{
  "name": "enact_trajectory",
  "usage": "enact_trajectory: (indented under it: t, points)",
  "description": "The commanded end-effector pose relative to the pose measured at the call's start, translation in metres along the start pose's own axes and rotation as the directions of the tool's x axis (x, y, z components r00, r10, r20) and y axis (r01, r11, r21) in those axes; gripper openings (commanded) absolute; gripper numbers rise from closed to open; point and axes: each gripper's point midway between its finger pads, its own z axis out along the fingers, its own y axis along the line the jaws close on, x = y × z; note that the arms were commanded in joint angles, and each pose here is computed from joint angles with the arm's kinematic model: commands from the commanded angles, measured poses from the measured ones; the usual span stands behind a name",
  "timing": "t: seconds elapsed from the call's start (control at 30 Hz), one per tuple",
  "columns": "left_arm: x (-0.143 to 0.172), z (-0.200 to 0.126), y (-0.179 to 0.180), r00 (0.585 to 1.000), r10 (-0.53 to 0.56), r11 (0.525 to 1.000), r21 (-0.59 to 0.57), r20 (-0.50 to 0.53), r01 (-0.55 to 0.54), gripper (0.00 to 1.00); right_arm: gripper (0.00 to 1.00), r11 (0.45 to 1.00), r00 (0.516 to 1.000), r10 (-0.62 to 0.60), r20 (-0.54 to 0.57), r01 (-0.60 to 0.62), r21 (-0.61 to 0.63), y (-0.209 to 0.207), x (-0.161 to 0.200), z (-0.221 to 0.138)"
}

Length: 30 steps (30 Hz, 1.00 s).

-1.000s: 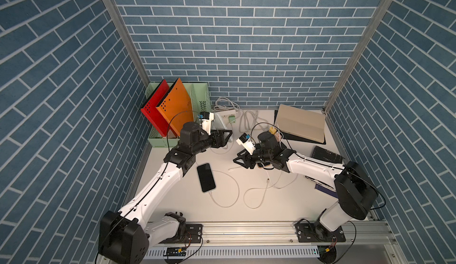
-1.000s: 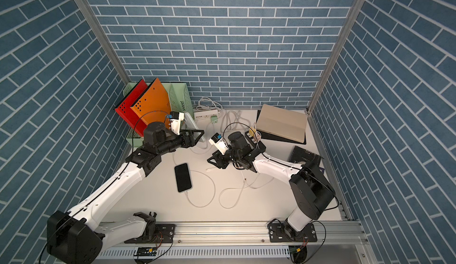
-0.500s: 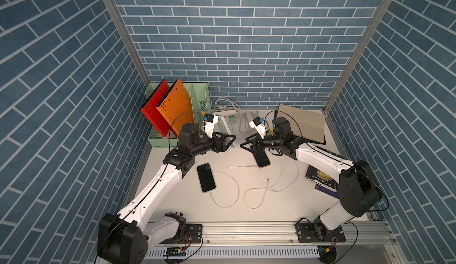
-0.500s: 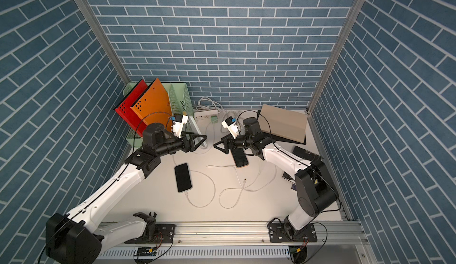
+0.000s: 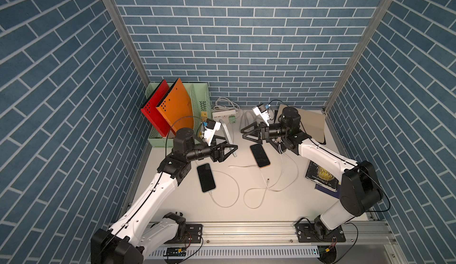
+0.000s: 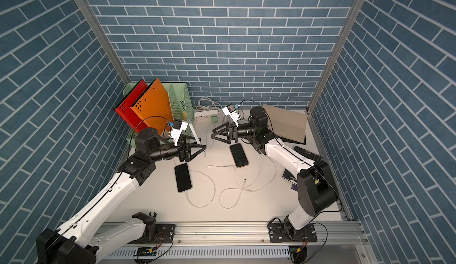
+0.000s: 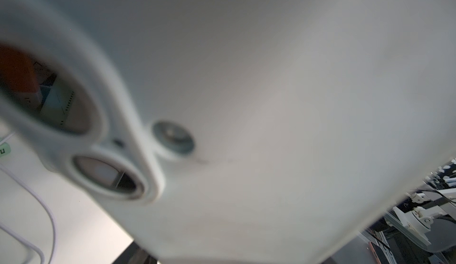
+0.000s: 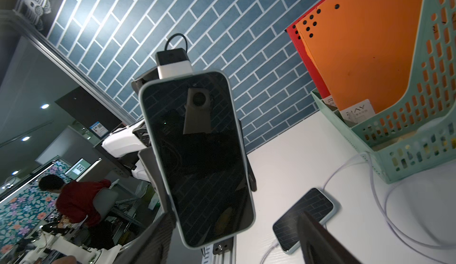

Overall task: Unplug the charging cable from the phone
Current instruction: Place the phone at the center of the board.

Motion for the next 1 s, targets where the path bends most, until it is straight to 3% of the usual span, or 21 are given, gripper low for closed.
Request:
enact_trajectory:
  t: [0.0, 0.27, 0.73, 0.97]
  points:
    - [-0.005, -0.002, -0.019, 0.996, 0.082, 0.993, 0.081, 0.020, -0.084, 0.02, 0.87, 0.994, 0.999, -0.020, -0.038, 0.016, -0.113, 0.024, -0.007, 0.008]
    - [-0.001, 0.000, -0.022, 0.997, 0.083, 0.991, 0.102, 0.005, -0.083, 0.02, 1.00, 0.986, 0.997, -0.045, -0.068, 0.033, -0.166, 0.035, -0.006, 0.027]
    - [0.003, 0.005, -0.024, 0.997, 0.072, 0.990, 0.125, -0.018, -0.069, 0.03, 0.99, 0.979, 0.994, -0.066, -0.081, 0.049, -0.197, 0.038, -0.004, 0.048]
    - [0.005, 0.010, -0.022, 0.998, 0.062, 0.990, 0.131, -0.032, -0.058, 0.03, 0.94, 0.978, 0.994, -0.068, -0.086, 0.049, -0.202, 0.038, -0.002, 0.052]
